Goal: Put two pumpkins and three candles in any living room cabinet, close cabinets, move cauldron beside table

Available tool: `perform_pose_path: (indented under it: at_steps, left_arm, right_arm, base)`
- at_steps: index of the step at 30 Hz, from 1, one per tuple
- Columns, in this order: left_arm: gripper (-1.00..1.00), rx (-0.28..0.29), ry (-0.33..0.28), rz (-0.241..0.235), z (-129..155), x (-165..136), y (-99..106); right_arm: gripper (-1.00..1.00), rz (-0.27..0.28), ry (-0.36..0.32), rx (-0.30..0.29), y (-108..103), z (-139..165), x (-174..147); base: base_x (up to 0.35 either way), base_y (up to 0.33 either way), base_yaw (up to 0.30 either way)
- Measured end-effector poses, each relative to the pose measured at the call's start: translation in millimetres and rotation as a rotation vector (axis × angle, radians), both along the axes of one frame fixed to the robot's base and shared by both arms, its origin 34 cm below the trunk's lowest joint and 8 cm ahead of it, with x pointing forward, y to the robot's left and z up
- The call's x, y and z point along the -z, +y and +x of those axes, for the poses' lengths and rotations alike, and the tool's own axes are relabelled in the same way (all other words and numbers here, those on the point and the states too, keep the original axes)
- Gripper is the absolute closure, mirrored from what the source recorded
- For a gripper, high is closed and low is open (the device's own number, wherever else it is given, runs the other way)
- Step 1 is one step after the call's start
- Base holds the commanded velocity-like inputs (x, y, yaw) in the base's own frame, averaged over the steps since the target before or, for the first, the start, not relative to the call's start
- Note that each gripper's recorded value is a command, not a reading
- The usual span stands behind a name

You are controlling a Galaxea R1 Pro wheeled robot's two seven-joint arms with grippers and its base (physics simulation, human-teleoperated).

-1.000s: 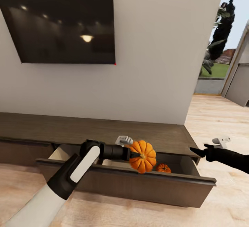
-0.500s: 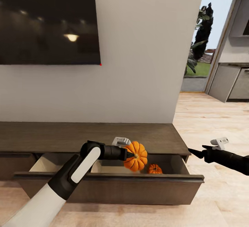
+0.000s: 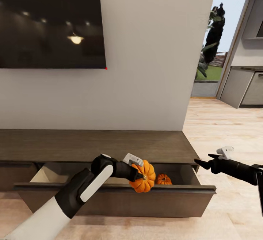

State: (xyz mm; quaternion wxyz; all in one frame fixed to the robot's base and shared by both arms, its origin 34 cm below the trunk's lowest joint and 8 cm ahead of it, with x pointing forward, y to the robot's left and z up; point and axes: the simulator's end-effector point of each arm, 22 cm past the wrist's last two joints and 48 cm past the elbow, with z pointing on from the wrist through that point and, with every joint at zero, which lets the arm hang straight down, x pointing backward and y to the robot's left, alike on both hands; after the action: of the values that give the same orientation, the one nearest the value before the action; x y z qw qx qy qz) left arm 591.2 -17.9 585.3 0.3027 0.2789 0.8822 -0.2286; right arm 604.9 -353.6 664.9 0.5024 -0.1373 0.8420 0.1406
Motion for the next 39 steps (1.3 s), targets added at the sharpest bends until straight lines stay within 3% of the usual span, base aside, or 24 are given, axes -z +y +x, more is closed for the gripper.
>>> perform_pose_path:
  at_steps: [5, 7, 13, 18, 24, 28, 29, 30, 33, 35, 39]
  left_arm:
    - [1.00, 0.071, -0.040, -0.021, 1, -25, 8]
    - [1.00, 0.069, -0.046, -0.034, 0, -25, 4]
    - [1.00, 0.085, -0.041, -0.131, -10, -36, -17]
    - [1.00, 0.076, -0.029, -0.150, -11, -32, -13]
    - [1.00, 0.050, -0.055, -0.135, 1, -40, -1]
    - [1.00, 0.067, -0.065, -0.113, 0, -47, 2]
    - [1.00, 0.100, -0.099, -0.061, -3, -59, -6]
    - [1.00, 0.116, -0.082, -0.086, -9, -63, -12]
    - [1.00, 0.106, -0.101, -0.056, -4, -61, -7]
    - [1.00, 0.107, -0.087, -0.059, -6, -58, -7]
    - [1.00, 0.073, -0.046, -0.005, 1, -30, 8]
  right_arm:
    - [-1.00, -0.006, 0.018, -0.019, 10, -3, 9]
    - [-1.00, 0.014, 0.012, -0.024, 13, -2, 11]
    - [-1.00, 0.025, -0.013, -0.046, 24, 0, 7]
    - [-1.00, 0.025, -0.013, -0.046, 24, 0, 7]
    - [-1.00, 0.018, -0.008, -0.040, 23, 1, 6]
    - [-1.00, 0.018, 0.009, -0.029, 21, 1, 8]
    - [-1.00, 0.018, 0.010, -0.029, 21, 0, 8]
    - [-1.00, 0.018, 0.011, -0.029, 21, 0, 8]
    - [-1.00, 0.017, 0.012, -0.027, 21, 0, 8]
    - [-1.00, 0.016, 0.011, -0.026, 21, 1, 8]
    - [-1.00, 0.015, 0.011, -0.023, 21, 1, 9]
  base:
    - [0.060, 0.059, 0.000]
    - [0.000, 0.000, 0.000]
    - [0.000, 0.000, 0.000]
    - [0.000, 0.000, 0.000]
    - [0.053, 0.000, 0.000]
    - [0.268, 0.001, 0.000]
    - [0.302, 0.030, 0.000]
    - [0.307, 0.061, 0.000]
    - [0.312, 0.110, 0.000]
    - [0.311, 0.148, 0.000]
    - [0.304, 0.149, 0.000]
